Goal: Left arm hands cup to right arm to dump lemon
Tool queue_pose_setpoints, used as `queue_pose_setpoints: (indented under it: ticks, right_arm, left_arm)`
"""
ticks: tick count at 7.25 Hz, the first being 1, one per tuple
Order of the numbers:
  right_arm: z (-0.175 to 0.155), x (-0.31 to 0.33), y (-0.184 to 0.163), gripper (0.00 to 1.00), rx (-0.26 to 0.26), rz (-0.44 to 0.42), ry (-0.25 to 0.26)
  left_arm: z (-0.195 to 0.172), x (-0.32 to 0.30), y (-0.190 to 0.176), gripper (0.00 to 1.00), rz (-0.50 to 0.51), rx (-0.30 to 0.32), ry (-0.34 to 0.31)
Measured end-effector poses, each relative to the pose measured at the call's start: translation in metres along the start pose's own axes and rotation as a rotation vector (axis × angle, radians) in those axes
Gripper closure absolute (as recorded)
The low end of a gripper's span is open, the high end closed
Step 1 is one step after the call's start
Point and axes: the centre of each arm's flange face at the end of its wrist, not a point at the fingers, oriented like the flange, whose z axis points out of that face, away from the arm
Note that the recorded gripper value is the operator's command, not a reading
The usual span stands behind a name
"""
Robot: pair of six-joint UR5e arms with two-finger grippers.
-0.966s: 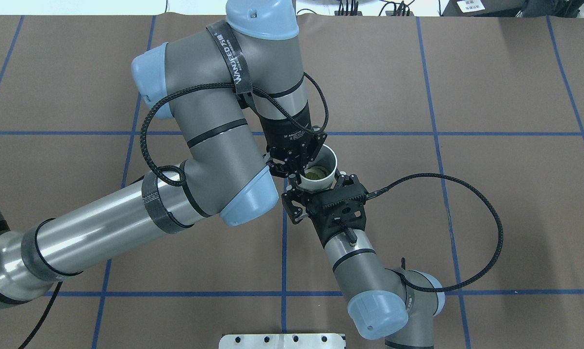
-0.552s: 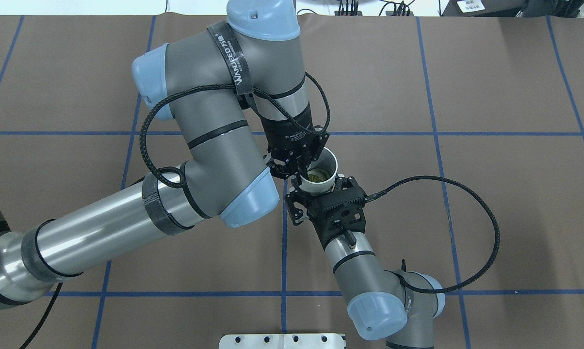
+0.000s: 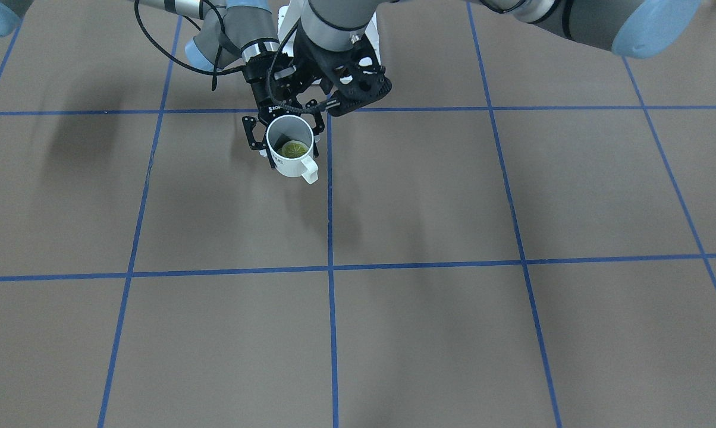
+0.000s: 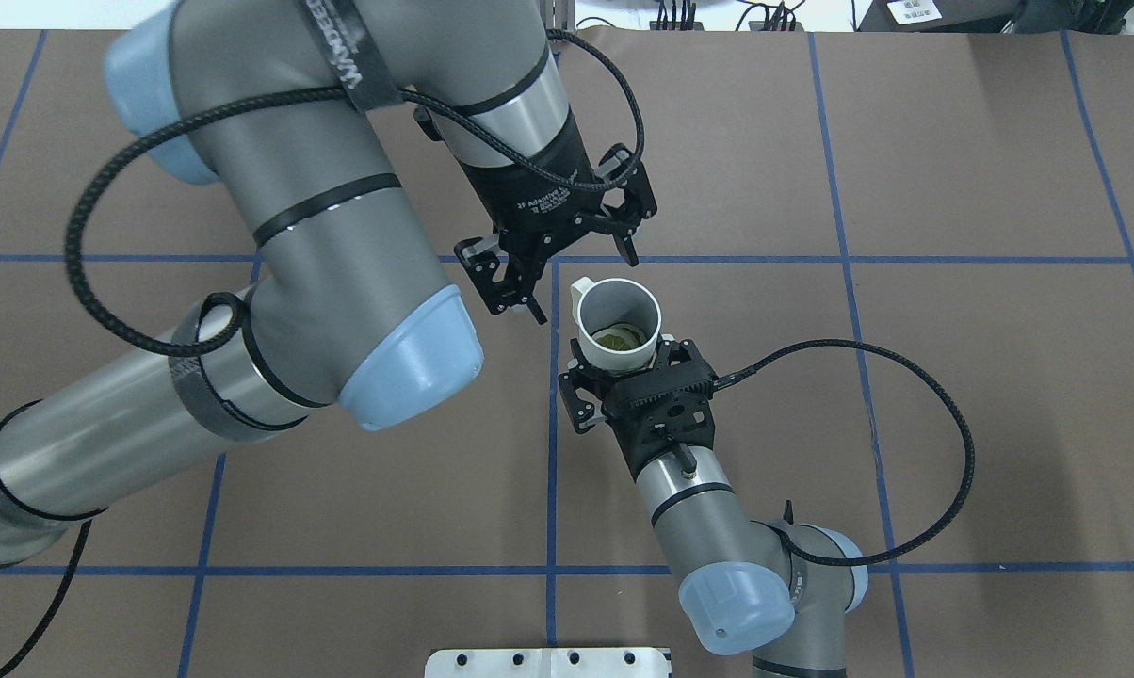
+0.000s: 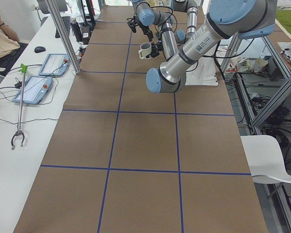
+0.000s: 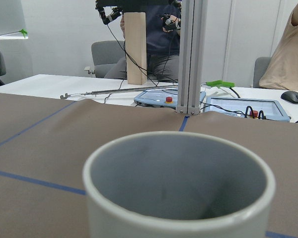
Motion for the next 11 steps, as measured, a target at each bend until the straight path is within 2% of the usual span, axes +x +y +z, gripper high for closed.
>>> queue_pose_setpoints:
  ticks: [1,3,5,6,7,8,10,11]
  right_arm:
    - [0.003,0.021,-0.010,0.81,0.019,0.016,0.001]
    - [0.015,0.119,-0.021,0.81,0.051,0.069,-0.009]
    - [0.011,0.272,-0.024,0.81,0.017,0.057,0.024]
    - [-0.004,0.350,-0.031,0.83,-0.012,0.055,0.046]
    - [-0.031,0.428,-0.038,0.89,-0.042,0.065,0.057]
    - [-0.064,0.494,-0.036,0.98,-0.051,0.110,0.057]
    - [-0.125,0.600,0.003,1.00,-0.012,0.309,0.054]
    - [-0.149,0.633,0.018,1.00,0.012,0.391,0.053]
  left_arm:
    - [-0.016,-0.005,-0.004,0.00,0.003,0.015,0.024]
    - [-0.019,-0.014,-0.018,0.00,-0.012,0.040,0.025]
    - [-0.007,-0.023,-0.032,0.00,-0.029,0.075,0.006]
    - [-0.003,-0.026,-0.035,0.00,-0.033,0.086,0.000]
    - [-0.002,-0.027,-0.037,0.00,-0.036,0.091,-0.002]
    - [0.000,-0.028,-0.038,0.00,-0.039,0.093,-0.005]
    - [0.004,-0.032,-0.042,0.00,-0.043,0.095,-0.012]
    - [0.004,-0.033,-0.043,0.00,-0.044,0.095,-0.013]
